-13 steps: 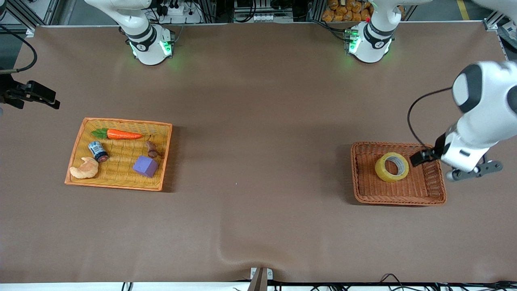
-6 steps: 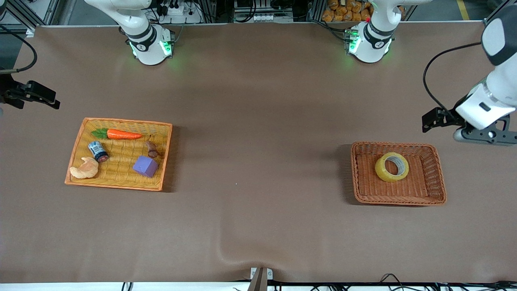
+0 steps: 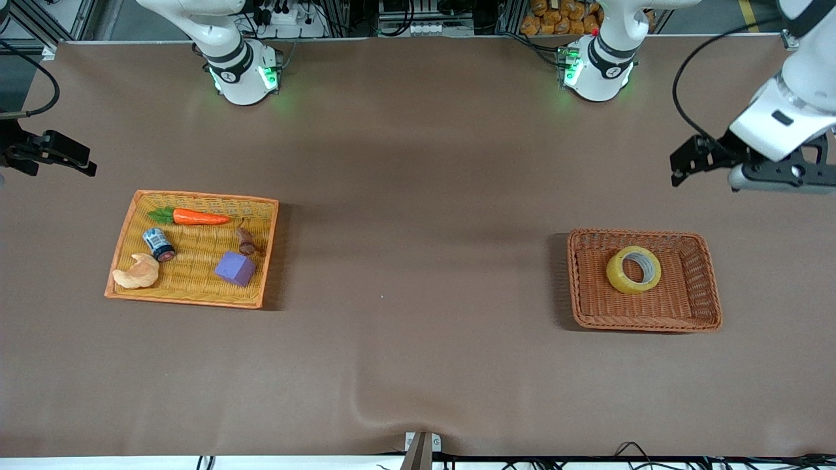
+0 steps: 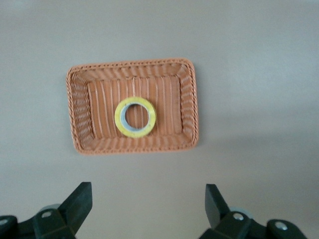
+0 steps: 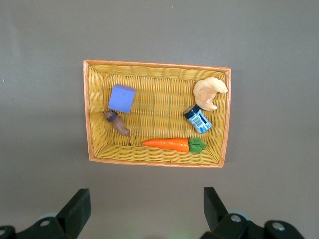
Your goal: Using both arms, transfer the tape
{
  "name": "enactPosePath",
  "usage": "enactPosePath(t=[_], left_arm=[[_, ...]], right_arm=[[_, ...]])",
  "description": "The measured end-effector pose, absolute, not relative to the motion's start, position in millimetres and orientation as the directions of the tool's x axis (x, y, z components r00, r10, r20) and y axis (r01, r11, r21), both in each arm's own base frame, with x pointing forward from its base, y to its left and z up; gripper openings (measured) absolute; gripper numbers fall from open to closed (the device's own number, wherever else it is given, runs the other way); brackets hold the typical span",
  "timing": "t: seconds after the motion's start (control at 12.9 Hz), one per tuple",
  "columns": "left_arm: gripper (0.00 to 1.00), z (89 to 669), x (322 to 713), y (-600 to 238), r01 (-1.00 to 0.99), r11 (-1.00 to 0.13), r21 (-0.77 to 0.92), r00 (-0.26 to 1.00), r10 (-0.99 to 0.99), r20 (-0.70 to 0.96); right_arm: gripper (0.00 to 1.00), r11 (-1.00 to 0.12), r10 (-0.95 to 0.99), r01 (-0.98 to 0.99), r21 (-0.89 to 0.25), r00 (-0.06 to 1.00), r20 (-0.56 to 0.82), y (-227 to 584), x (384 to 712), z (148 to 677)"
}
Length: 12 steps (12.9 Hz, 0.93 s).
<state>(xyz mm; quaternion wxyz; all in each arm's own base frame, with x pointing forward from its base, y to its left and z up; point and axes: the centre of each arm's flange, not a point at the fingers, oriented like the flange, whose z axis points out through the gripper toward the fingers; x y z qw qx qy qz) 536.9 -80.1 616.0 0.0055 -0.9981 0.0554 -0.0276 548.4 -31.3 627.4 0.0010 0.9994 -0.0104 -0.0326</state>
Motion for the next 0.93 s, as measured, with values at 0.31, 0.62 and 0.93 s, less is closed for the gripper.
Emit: enactPosePath(t=[0.31, 0.62, 0.93], left_arm=[[1.00, 633, 524, -64, -0.085, -0.996, -0.017, 0.996, -0.084, -0.029], [1.00, 631, 527, -45, -0.043, -0.999, -0.003, 0.998, -0.043, -0.043], [1.00, 633, 527, -52, -0.054, -0.999, -0.004, 0.998, -0.054, -0.039]], right_arm=[[1.00, -1.000, -0.021, -0.021, 0.003, 0.998, -0.062, -31, 548, 629], [1.00, -1.000, -0.020, -0.020, 0.003, 0.998, -0.061, -31, 548, 629], [1.00, -1.000, -0.020, -0.020, 0.003, 0.998, -0.061, -31, 548, 629]])
